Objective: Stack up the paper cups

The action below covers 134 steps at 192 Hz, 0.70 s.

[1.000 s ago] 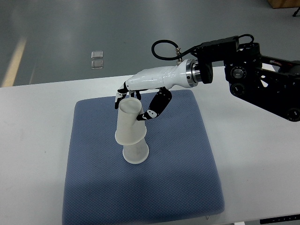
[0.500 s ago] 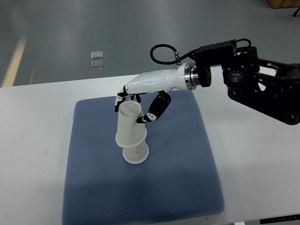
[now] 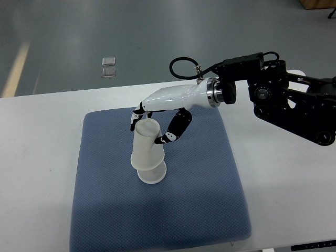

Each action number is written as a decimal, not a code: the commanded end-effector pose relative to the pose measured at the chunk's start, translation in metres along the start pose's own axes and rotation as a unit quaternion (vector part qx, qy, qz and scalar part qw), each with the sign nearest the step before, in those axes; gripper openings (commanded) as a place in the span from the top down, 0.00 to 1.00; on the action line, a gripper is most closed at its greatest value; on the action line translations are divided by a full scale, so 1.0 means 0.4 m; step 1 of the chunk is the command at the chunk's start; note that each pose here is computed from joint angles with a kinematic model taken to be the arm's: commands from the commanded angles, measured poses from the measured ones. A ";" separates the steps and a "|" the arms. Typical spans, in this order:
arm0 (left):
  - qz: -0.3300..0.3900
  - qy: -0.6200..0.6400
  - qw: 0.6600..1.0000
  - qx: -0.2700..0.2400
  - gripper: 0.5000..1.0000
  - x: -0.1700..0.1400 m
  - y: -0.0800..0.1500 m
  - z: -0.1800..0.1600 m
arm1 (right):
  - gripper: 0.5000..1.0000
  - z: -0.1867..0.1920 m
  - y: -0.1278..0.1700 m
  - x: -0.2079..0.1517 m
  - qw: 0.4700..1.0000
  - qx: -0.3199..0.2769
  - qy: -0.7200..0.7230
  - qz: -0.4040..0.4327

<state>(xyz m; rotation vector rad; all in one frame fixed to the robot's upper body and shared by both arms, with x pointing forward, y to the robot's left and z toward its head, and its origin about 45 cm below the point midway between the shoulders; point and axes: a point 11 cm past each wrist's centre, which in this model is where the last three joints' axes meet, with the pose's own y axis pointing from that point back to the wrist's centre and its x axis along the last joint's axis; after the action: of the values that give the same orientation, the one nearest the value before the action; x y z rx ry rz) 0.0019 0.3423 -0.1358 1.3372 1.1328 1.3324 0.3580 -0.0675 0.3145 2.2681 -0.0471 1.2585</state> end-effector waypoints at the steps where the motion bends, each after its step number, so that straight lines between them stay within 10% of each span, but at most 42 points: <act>1: 0.000 0.000 1.000 0.000 0.00 0.000 0.000 0.000 | 0.28 -0.003 -0.004 -0.003 1.000 0.004 -0.002 0.002; 134: 0.000 0.000 1.000 0.000 0.00 0.000 0.000 0.000 | 0.19 0.137 0.064 0.102 0.977 -0.036 -0.146 0.151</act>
<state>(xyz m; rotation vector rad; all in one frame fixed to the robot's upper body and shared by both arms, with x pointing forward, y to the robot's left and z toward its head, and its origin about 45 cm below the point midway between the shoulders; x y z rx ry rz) 0.0019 0.3423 -0.1358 1.3370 1.1324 1.3325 0.3938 -0.0875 0.3265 2.3690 -0.3563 1.1569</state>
